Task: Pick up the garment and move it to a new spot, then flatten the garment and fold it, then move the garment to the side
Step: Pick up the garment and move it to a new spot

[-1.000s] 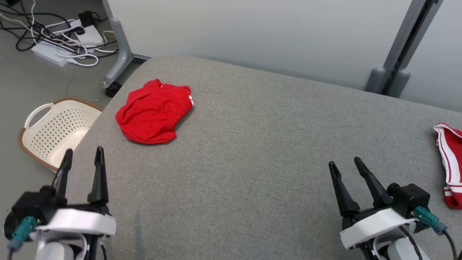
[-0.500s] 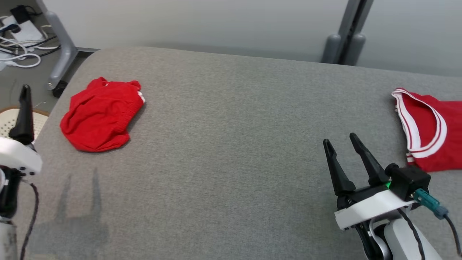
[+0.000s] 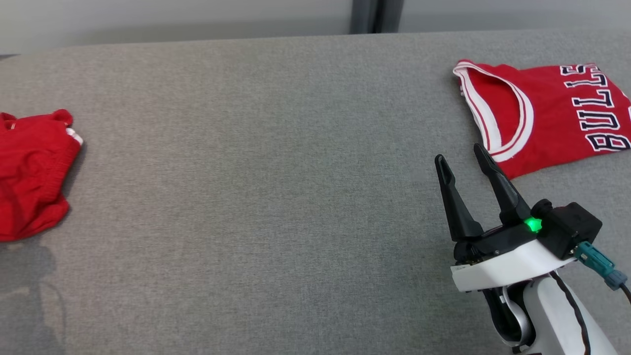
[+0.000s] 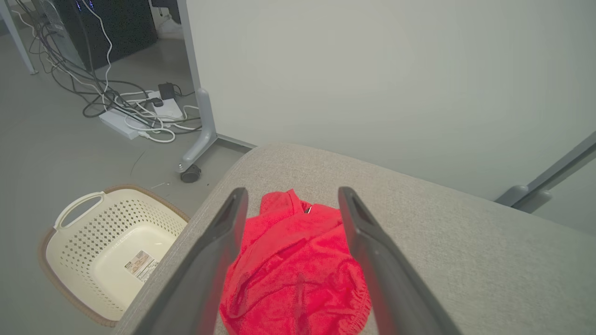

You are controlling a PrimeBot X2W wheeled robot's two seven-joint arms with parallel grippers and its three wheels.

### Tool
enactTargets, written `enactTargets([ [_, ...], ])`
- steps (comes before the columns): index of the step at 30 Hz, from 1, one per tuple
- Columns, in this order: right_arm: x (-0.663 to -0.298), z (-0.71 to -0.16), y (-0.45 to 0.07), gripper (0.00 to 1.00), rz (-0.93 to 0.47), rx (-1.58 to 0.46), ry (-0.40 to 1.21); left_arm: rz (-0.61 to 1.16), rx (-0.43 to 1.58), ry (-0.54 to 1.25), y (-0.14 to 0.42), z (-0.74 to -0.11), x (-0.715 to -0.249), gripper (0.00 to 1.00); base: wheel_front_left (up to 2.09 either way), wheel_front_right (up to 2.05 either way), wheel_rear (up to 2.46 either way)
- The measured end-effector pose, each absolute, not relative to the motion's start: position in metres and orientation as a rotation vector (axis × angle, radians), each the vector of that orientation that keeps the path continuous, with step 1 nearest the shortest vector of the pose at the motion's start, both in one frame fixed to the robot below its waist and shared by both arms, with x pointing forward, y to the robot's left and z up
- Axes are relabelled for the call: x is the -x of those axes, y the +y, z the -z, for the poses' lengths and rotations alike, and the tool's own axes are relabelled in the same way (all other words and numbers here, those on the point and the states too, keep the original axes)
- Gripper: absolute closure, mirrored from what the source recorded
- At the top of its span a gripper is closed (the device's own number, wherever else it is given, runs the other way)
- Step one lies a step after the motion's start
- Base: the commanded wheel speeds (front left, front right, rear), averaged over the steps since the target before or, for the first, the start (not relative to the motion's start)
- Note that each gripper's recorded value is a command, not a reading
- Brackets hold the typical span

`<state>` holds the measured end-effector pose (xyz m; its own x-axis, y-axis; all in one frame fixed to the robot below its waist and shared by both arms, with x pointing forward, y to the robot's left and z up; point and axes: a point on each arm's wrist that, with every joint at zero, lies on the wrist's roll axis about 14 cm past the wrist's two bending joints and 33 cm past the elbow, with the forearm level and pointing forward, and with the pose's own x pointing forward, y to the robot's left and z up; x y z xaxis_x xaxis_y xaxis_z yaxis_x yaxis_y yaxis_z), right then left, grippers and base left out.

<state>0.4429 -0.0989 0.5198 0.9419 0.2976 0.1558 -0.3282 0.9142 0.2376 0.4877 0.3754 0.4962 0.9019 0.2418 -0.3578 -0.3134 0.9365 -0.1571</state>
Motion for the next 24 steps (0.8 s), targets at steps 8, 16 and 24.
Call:
enactTargets([
  [8,-0.453,-0.508,-0.121,0.00,-0.261,-0.252,-0.106,-0.301,0.278,0.565,0.366,-0.429,-0.517,0.00,0.00,0.00,0.00],
  [16,-0.462,-0.489,-0.133,0.00,-0.217,-0.246,-0.070,-0.277,0.311,0.805,0.347,-0.365,-0.519,0.00,0.00,0.00,0.00],
  [24,-0.466,-0.479,-0.133,0.00,-0.209,-0.251,-0.047,-0.253,0.336,0.960,0.337,-0.334,-0.504,0.00,0.00,0.00,0.00],
])
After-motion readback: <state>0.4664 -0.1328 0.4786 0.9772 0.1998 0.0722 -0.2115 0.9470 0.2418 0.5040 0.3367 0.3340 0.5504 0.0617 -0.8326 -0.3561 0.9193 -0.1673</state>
